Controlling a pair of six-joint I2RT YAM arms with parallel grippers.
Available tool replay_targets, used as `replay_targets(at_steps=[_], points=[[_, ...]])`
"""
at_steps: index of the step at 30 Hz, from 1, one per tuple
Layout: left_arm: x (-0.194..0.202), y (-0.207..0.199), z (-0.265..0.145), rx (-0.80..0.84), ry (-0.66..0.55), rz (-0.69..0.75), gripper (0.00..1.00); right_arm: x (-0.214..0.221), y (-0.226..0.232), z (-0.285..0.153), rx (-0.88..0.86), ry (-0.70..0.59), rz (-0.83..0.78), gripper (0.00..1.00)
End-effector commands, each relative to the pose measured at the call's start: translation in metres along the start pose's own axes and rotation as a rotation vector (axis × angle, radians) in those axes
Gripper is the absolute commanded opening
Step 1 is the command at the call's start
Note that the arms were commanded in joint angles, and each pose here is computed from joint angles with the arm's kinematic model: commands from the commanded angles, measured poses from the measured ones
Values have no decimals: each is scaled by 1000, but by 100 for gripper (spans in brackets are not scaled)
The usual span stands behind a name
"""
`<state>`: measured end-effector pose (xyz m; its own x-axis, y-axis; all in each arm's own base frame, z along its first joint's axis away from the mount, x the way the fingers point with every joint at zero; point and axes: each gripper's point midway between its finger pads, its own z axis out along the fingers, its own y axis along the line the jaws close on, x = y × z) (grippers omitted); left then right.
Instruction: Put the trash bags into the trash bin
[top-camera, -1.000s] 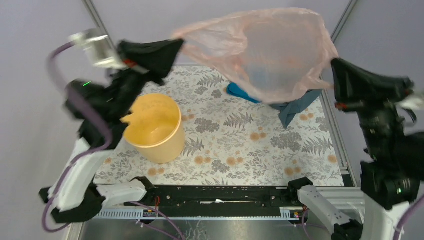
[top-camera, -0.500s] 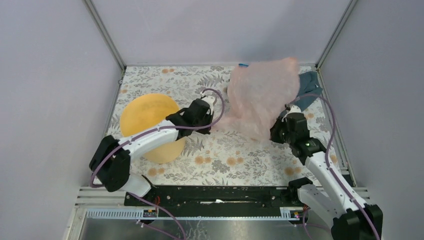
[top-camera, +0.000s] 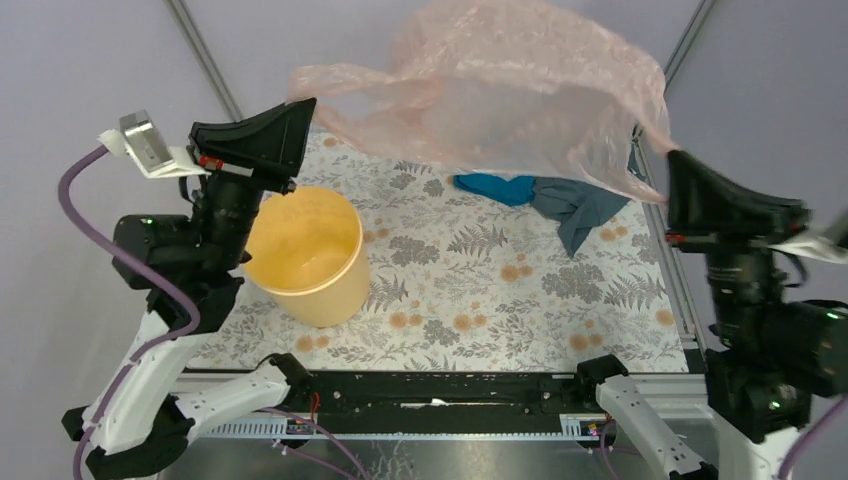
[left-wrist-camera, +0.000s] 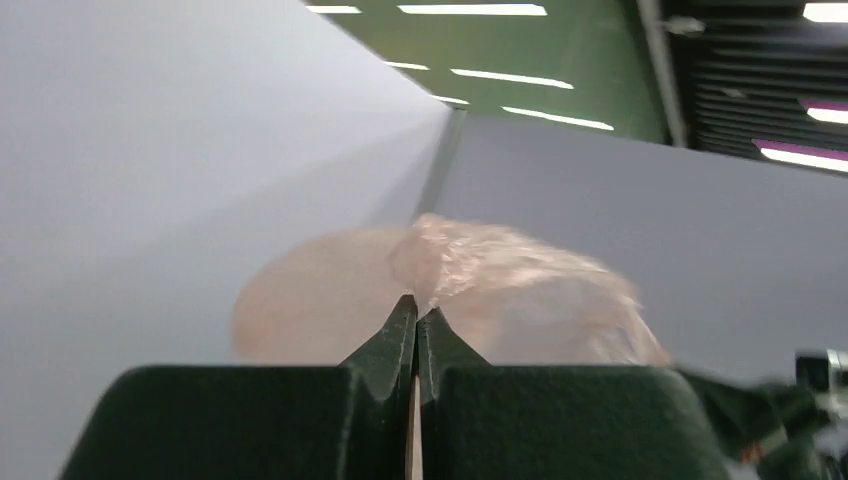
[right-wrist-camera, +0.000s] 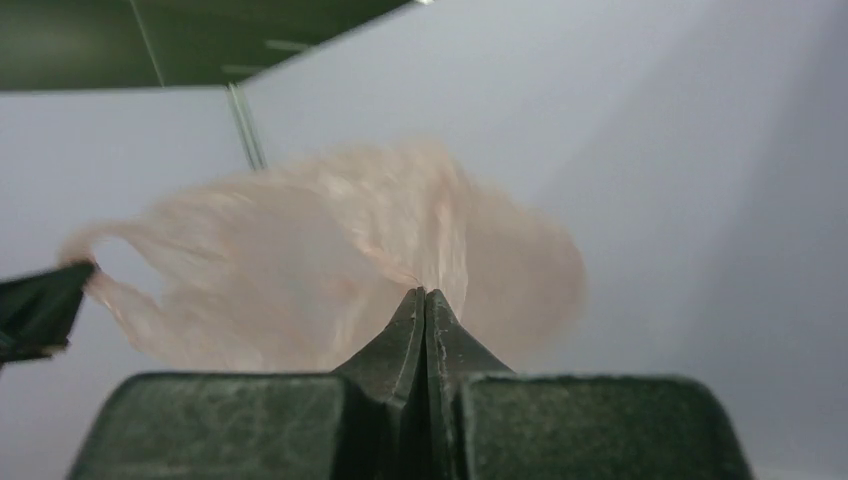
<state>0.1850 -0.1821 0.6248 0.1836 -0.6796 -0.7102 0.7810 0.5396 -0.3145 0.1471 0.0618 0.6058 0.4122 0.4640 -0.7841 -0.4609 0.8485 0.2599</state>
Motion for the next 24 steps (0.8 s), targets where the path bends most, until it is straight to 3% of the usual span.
replay_targets(at_steps=[1, 3, 5, 6, 9, 12, 15, 18, 21, 24], points=[[192, 128, -25, -471, 452, 65, 0, 205, -71, -13, 192, 500, 63, 0], [267, 155, -68, -545, 737, 100, 0, 287, -89, -51, 238, 721, 117, 0], [305, 156, -96, -500, 890, 106, 0, 331, -101, -84, 283, 847, 129, 0], [309, 156, -102, -492, 906, 103, 0, 338, -106, -93, 305, 867, 124, 0], [276, 145, -86, -455, 776, 86, 0, 312, -104, -82, 289, 810, 69, 0], [202, 119, -35, -322, 559, 68, 0, 235, -81, -34, 221, 693, 8, 0], [131, 89, 2, -255, 429, 83, 0, 145, -47, 6, 136, 533, -18, 0], [97, 60, 8, -150, 324, 51, 0, 95, -20, 13, 44, 397, -5, 0], [139, 81, -15, -217, 405, 6, 0, 134, -36, 3, 87, 434, 32, 0], [199, 129, -62, -440, 619, 21, 0, 231, -68, -33, 192, 697, 76, 0]])
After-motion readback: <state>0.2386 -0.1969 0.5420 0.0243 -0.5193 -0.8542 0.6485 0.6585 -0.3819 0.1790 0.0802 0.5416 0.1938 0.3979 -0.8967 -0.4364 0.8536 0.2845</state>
